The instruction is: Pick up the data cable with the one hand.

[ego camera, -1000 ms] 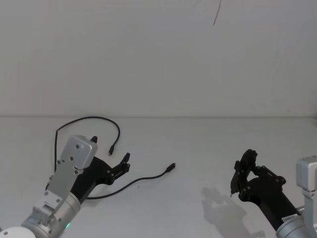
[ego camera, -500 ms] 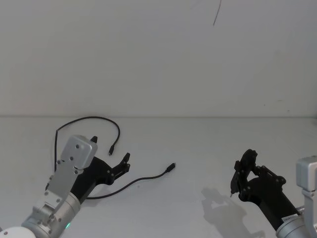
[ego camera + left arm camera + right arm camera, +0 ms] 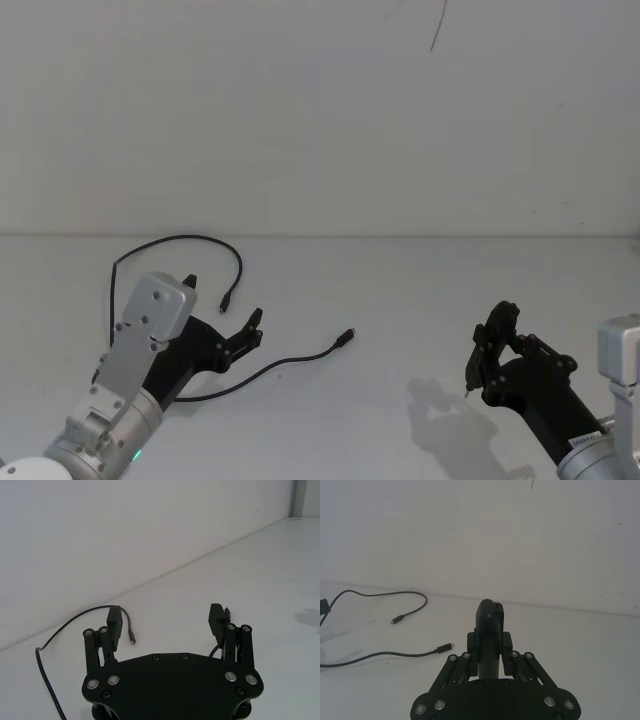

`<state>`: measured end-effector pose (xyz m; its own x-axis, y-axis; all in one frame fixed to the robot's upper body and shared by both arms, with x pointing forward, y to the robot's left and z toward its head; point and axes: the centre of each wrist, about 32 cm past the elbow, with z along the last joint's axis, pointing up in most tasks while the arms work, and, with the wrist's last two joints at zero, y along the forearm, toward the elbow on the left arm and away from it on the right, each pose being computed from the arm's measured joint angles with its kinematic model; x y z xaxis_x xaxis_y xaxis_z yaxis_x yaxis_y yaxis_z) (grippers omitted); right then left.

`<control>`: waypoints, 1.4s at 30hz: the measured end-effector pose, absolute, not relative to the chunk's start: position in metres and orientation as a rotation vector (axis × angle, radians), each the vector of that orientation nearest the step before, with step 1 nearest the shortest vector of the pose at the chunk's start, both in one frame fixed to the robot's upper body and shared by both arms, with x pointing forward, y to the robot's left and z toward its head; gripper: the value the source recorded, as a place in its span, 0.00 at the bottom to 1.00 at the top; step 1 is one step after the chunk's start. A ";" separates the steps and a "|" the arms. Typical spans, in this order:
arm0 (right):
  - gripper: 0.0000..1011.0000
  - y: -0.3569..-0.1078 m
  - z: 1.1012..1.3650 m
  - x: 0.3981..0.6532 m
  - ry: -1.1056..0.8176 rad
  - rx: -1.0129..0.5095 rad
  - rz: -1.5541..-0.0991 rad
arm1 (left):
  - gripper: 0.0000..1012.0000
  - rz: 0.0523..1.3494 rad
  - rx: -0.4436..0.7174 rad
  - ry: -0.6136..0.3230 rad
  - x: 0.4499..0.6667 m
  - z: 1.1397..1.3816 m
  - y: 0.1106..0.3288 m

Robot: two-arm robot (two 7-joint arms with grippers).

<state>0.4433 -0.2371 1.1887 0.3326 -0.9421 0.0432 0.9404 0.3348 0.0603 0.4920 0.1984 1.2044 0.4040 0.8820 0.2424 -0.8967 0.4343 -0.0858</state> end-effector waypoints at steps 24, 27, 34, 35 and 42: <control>0.26 -0.237 1.189 0.443 -0.075 0.026 -1.229 | 0.99 1.017 0.085 -0.205 0.516 1.210 0.201; 0.26 -0.237 1.189 0.443 -0.075 0.026 -1.229 | 0.99 0.987 0.101 -0.189 0.524 1.212 0.202; 0.26 -0.237 1.189 0.443 -0.075 0.026 -1.229 | 0.99 0.906 0.163 -0.150 0.549 1.219 0.208; 0.26 -0.237 1.189 0.443 -0.075 0.026 -1.229 | 0.99 0.891 0.179 -0.141 0.554 1.221 0.209; 0.26 -0.237 1.189 0.443 -0.075 0.026 -1.229 | 0.99 0.846 0.252 -0.109 0.571 1.232 0.215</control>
